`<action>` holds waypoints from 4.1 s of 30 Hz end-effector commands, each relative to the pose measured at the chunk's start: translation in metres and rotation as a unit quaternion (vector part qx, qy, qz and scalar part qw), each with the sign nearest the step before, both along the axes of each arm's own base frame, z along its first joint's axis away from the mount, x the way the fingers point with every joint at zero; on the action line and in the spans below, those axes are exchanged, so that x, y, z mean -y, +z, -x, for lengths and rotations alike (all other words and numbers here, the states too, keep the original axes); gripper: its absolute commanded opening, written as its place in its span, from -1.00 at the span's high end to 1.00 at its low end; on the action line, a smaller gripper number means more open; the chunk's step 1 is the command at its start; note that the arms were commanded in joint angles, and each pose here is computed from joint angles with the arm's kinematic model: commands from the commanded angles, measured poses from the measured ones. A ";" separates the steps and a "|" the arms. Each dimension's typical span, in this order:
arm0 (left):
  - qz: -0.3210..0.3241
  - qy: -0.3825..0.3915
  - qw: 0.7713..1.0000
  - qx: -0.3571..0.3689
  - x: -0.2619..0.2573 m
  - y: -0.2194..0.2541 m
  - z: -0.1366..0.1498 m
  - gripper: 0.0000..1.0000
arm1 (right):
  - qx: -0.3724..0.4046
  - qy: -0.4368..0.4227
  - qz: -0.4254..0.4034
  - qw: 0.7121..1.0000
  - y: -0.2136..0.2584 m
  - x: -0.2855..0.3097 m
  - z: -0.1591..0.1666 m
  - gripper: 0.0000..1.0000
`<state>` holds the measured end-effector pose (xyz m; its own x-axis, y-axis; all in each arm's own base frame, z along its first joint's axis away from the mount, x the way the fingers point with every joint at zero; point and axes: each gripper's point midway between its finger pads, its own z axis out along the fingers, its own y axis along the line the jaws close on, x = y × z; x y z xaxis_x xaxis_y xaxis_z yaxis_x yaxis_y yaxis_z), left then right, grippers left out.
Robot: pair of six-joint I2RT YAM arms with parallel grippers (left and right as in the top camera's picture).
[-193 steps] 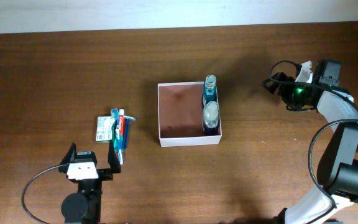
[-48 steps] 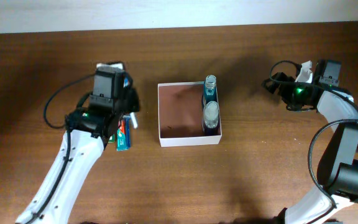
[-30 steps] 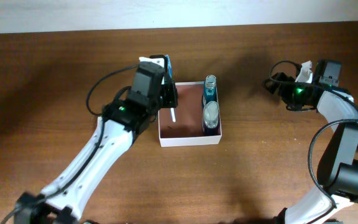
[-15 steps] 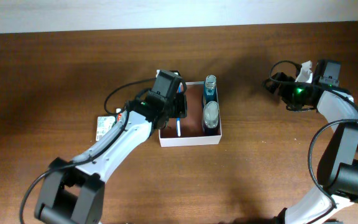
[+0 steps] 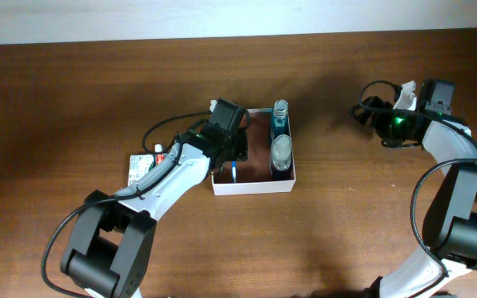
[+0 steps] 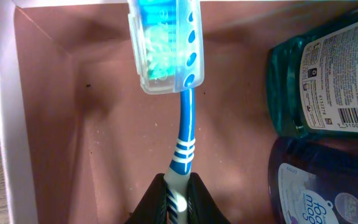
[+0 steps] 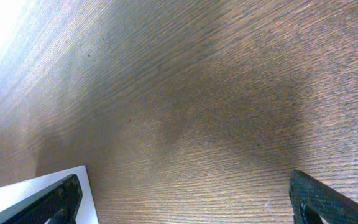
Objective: Pack container
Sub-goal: 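Carry the toothbrush right and lower it into the box, then release the toothbrush and move the left gripper back over the toothpaste, then lower the left gripper and close it on the blue razor handle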
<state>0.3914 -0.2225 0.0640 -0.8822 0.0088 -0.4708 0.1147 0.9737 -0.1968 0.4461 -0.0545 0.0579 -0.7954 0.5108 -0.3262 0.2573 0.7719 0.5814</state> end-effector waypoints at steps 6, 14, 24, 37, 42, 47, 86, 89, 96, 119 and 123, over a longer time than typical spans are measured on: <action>-0.001 0.007 1.000 0.006 0.000 0.001 -0.005 0.49 | 0.000 0.001 0.004 1.000 -0.002 0.001 0.000 -0.97; -0.003 -0.016 0.999 0.031 0.003 0.041 -0.010 0.60 | 0.000 0.001 0.004 1.000 -0.002 0.001 0.000 -0.97; -0.036 0.023 0.997 0.068 -0.070 0.128 0.001 0.44 | 0.000 0.001 0.004 1.000 -0.002 0.001 0.000 -0.96; -0.092 0.110 0.987 -0.076 -0.157 0.044 0.020 0.38 | 0.000 0.000 0.003 1.000 -0.002 0.001 0.000 -0.97; -0.105 0.113 0.981 -0.118 -0.162 0.011 0.021 0.38 | 0.000 0.001 0.004 1.000 -0.002 0.001 0.000 -0.97; -0.134 0.116 0.972 -0.151 -0.169 -0.017 0.024 0.38 | 0.000 0.000 0.003 1.000 -0.002 0.001 0.000 -0.97; -0.118 0.068 0.976 -0.169 -0.157 -0.049 0.026 0.71 | 0.000 0.001 0.004 1.000 -0.002 0.001 0.000 -0.97; -0.121 0.056 0.977 -0.166 -0.152 -0.048 0.026 0.70 | 0.000 0.001 0.004 1.000 -0.002 0.001 0.000 -0.97; -0.125 0.057 0.976 -0.170 -0.154 -0.053 0.026 0.59 | 0.000 0.001 0.004 1.000 -0.002 0.001 0.000 -0.97; -0.120 0.055 0.980 -0.148 -0.151 -0.029 0.010 0.38 | 0.000 0.001 0.004 1.000 -0.002 0.001 0.000 -0.97; -0.125 0.055 0.978 -0.160 -0.153 -0.030 0.016 0.38 | 0.000 0.001 0.004 1.000 -0.002 0.001 0.000 -0.97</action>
<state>0.3707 -0.0682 0.0191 -0.9906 -0.0131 -0.1359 -0.0204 0.9984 0.0521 0.4461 -0.0544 0.0580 -0.7954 0.5110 -0.3259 0.2574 0.7716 0.5818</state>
